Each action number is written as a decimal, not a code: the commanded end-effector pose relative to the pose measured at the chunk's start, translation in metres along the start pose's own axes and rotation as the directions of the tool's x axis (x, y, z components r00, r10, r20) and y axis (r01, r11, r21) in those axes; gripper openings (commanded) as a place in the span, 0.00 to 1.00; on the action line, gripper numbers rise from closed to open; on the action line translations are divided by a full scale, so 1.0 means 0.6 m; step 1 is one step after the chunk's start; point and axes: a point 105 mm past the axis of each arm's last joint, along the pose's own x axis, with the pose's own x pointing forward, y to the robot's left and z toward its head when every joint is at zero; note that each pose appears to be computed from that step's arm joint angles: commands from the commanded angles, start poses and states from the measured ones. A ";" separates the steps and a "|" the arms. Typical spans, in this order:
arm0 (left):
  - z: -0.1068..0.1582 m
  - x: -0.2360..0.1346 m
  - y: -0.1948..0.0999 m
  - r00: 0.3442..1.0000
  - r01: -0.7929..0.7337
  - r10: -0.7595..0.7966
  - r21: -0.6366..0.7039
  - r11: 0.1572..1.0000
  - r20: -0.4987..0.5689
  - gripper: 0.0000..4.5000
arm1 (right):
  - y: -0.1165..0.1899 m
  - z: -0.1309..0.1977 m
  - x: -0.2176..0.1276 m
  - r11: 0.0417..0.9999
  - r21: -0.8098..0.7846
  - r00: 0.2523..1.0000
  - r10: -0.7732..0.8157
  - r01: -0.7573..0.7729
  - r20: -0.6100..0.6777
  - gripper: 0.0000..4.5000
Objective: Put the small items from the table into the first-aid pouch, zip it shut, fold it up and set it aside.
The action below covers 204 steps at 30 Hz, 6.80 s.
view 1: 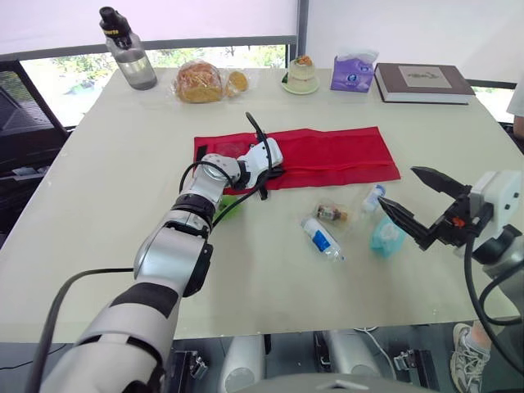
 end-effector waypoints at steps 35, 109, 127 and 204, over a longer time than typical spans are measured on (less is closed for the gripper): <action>0.062 -0.022 -0.024 0.984 0.130 -0.136 0.058 0.990 0.113 0.03 | 0.035 -0.018 -0.013 0.994 0.039 0.989 0.107 -0.103 -0.105 1.00; 0.035 -0.015 -0.047 0.994 -0.018 0.029 -0.103 0.994 0.107 0.00 | 0.119 -0.156 0.075 0.922 0.341 0.633 0.376 -0.183 -0.677 0.02; 0.059 -0.015 -0.039 0.985 -0.005 0.019 -0.085 0.996 0.172 0.00 | 0.078 -0.091 0.113 0.782 0.614 0.793 0.438 -0.104 -0.424 0.01; 0.103 0.018 -0.085 0.960 0.068 -0.049 -0.060 0.996 0.277 0.00 | 0.010 -0.120 0.241 0.734 0.674 0.804 0.352 0.080 -0.479 0.66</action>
